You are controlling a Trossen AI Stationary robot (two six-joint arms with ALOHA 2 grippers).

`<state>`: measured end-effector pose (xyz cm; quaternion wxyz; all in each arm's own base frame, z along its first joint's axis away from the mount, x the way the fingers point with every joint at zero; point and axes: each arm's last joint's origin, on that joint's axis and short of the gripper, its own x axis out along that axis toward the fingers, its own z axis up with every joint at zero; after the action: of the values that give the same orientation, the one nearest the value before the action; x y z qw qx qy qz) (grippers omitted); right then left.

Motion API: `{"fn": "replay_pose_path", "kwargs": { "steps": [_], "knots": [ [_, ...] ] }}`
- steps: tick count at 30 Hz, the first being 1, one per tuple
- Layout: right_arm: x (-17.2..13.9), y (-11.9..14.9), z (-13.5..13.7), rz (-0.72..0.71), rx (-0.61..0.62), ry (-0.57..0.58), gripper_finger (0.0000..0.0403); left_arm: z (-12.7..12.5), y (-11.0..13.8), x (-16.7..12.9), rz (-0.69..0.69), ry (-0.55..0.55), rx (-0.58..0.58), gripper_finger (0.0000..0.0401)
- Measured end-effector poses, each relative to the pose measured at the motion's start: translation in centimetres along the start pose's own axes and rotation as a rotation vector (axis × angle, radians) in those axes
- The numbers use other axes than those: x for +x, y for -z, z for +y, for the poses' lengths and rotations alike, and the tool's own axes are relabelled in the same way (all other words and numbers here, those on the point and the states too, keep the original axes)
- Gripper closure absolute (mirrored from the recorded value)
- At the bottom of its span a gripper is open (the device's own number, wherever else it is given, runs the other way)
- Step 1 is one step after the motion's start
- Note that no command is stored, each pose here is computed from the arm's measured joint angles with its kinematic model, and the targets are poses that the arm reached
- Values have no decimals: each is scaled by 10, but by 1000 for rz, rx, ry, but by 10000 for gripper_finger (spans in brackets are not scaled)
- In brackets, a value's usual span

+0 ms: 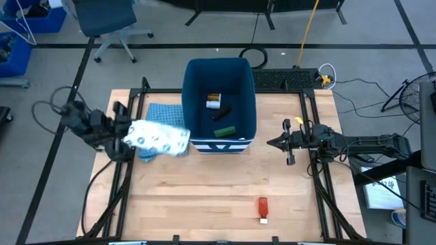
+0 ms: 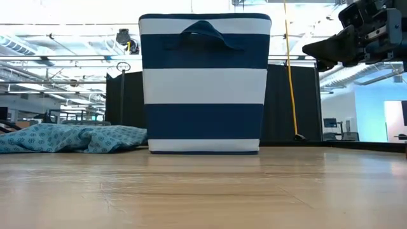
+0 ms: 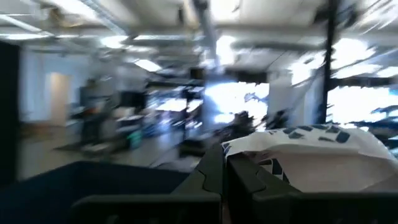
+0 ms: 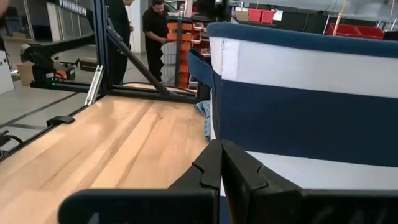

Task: Pick & place medical supplies in basket/bin
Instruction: Put the white mailer bag into the blue bin

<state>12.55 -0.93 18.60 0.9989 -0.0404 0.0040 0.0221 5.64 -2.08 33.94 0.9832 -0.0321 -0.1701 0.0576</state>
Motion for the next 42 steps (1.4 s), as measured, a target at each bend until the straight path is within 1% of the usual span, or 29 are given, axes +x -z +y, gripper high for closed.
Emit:
{"fn": "replay_pose_path", "kwargs": {
  "steps": [3, 6, 11, 14, 18, 20, 22, 24, 27, 29, 34, 37, 40, 42],
  "knots": [
    [0, -2, 0, -23, -28, 3, 403, -5, -29, 15, 65, -72, 82, 401],
    [0, -6, 0, -62, -48, 7, 403, -13, -60, 34, 105, -146, 129, 401],
    [0, -10, -1, -103, -77, 12, 403, -28, -95, 71, 179, -240, 228, 401],
    [0, -10, -1, -101, -77, 11, 403, -32, -109, 96, 210, -259, 266, 401],
    [0, -10, -1, -103, -77, 12, 403, -29, -112, 137, 258, -257, 294, 401],
    [0, -11, -1, -114, -79, 13, 403, -22, -106, 161, 297, -238, 285, 401],
    [-1, -12, -1, -124, -80, 14, 403, -10, -95, 186, 356, -206, 255, 401],
    [-1, -13, -1, -130, -81, 14, 403, 5, -78, 210, 424, -159, 217, 401],
    [-1, -13, -1, -130, -81, 14, 403, 30, -53, 238, 500, -76, 151, 401],
    [-1, -13, -1, -129, -81, 15, 403, 46, -40, 253, 536, -64, 120, 401],
    [0, -11, -1, -115, -91, 13, 403, 85, -15, 274, 603, -79, 97, 401],
    [0, -10, -1, -100, -102, 12, 403, 107, 7, 281, 683, -109, 78, 401],
    [0, -8, -1, -86, -104, 10, 403, 122, 32, 287, 769, -118, 63, 401],
    [0, -8, -1, -85, -104, 10, 403, 127, 46, 293, 801, -98, 62, 401]
  ]
}}
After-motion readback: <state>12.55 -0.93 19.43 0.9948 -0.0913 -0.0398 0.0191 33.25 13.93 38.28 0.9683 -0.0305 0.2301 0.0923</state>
